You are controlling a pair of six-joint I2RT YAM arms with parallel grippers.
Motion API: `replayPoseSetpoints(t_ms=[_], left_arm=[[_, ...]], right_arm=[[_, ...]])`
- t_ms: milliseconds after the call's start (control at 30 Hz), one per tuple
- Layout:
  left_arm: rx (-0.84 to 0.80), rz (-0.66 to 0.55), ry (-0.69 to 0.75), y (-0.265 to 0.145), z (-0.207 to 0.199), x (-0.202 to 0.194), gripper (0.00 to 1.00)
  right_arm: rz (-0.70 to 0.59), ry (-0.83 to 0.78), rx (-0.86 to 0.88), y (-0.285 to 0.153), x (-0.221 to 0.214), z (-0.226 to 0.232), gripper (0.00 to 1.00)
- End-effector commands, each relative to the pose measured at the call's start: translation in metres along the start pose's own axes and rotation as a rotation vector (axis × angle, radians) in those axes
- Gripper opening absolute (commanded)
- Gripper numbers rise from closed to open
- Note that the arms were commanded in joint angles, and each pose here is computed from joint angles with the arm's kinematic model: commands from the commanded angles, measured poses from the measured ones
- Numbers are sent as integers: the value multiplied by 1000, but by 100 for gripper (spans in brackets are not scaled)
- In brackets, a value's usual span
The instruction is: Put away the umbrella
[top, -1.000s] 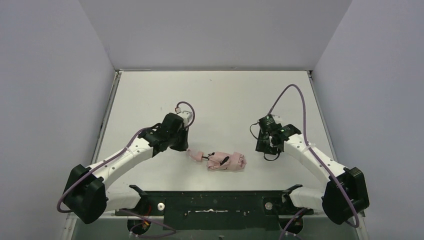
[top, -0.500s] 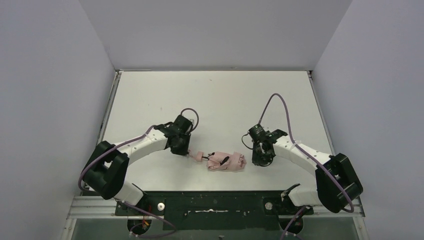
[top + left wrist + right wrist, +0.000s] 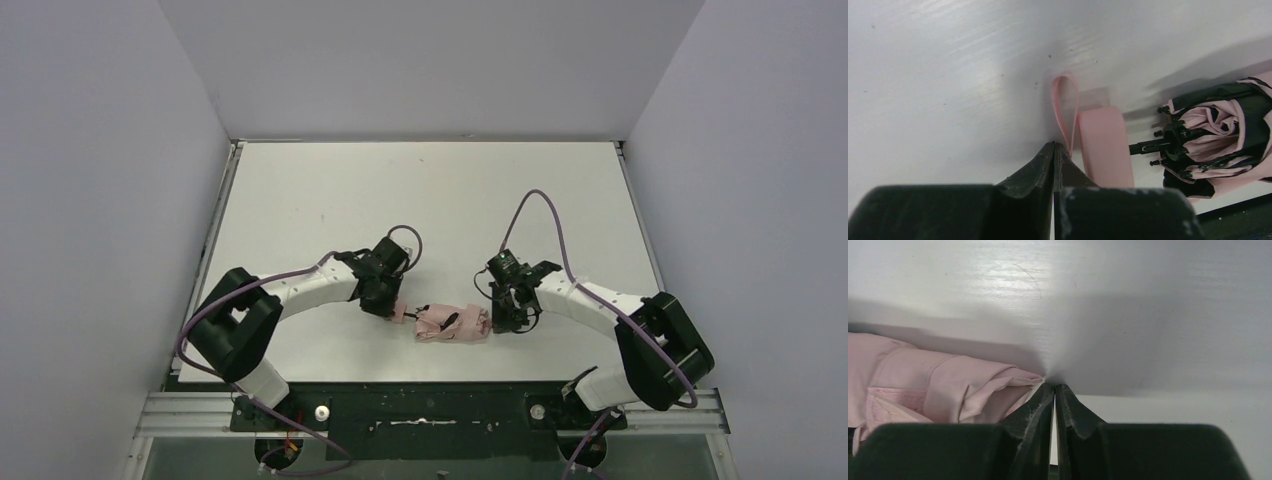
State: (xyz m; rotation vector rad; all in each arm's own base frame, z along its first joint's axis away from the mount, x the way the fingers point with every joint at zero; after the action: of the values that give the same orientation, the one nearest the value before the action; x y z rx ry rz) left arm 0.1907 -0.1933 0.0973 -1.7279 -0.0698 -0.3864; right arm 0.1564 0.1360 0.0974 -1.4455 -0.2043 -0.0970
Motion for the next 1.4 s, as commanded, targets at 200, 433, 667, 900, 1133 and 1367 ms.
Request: replayPoseSetpoints(t_ms=[200, 433, 667, 900, 1133, 1367], left_arm=[[-88, -39, 47, 3, -34, 6, 0], [-198, -44, 105, 7, -74, 7, 0], [-249, -58, 88, 10, -87, 13, 0], [-283, -127, 80, 2, -78, 66, 0], [-205, -201, -5, -6, -35, 113, 0], [-97, -294, -142, -43, 31, 109, 19]], right_arm=[[-9, -25, 88, 12, 3, 27, 6], [-61, -69, 248, 22, 12, 75, 3], [-142, -60, 244, 18, 27, 82, 3], [-273, 17, 226, 8, 87, 60, 4], [-316, -35, 126, -4, 130, 41, 11], [-342, -40, -40, -32, 114, -8, 38]])
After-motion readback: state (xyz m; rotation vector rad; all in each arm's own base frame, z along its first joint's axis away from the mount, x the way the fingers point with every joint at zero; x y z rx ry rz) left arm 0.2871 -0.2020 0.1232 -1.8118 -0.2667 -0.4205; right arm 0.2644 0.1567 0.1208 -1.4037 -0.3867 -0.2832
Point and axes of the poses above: each gripper's point midway between its finger pads, its own y axis out along the fingers, its own z axis along the line the jaws close on, x = y × z, the point moved 9 cm from there along -y, back along the fingers, and after that the axes turned 6 degrees about -y, right-handed, at the moved point
